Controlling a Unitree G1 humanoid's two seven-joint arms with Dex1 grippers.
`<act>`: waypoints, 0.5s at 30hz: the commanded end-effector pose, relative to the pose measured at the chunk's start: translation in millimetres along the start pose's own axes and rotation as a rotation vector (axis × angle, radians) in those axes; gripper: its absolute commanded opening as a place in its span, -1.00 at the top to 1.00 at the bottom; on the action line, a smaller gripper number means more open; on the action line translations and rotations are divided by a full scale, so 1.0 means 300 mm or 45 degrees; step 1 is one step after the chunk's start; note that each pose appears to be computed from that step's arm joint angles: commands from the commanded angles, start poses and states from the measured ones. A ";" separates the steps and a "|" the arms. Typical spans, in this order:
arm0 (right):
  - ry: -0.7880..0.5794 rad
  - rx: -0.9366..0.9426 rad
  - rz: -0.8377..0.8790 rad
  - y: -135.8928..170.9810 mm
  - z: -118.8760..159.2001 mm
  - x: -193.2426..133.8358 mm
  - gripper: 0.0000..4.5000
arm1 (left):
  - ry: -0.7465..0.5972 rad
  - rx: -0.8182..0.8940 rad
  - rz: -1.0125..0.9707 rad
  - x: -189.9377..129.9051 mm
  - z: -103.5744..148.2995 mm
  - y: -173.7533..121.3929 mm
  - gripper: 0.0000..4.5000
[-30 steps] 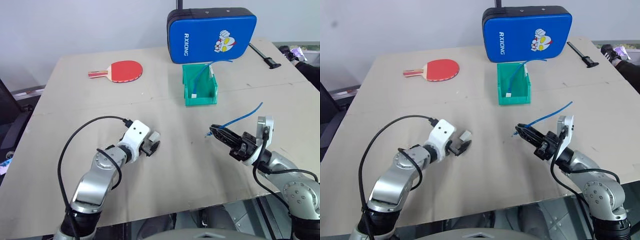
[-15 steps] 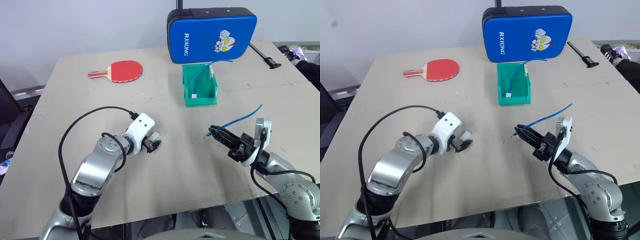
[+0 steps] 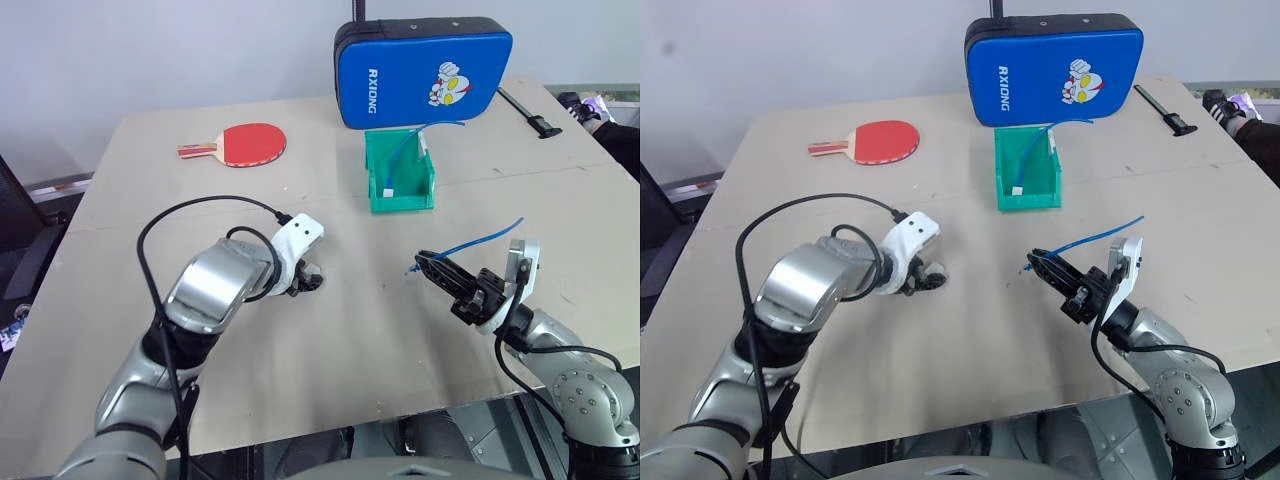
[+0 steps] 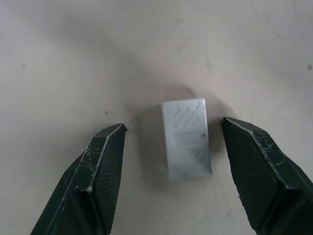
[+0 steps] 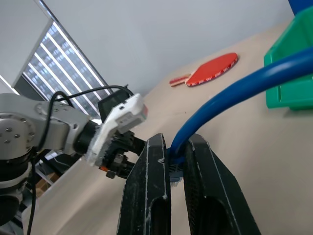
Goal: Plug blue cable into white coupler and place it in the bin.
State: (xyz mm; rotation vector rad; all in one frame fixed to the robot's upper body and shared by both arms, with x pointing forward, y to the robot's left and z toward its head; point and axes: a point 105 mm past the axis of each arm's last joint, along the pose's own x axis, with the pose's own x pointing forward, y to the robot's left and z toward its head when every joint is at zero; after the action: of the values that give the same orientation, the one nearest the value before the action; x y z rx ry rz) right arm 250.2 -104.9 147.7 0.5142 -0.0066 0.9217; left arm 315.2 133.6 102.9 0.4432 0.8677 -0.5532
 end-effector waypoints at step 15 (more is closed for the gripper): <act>-0.060 -0.057 0.040 0.028 0.031 0.015 1.00 | 0.185 -0.043 -0.096 0.064 -0.030 -0.019 0.78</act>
State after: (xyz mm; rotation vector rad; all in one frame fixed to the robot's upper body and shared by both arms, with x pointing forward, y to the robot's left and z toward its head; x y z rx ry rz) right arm 250.5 -102.4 147.3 0.5101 -0.0192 0.9178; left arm 326.6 135.4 102.7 0.4540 0.9593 -0.5431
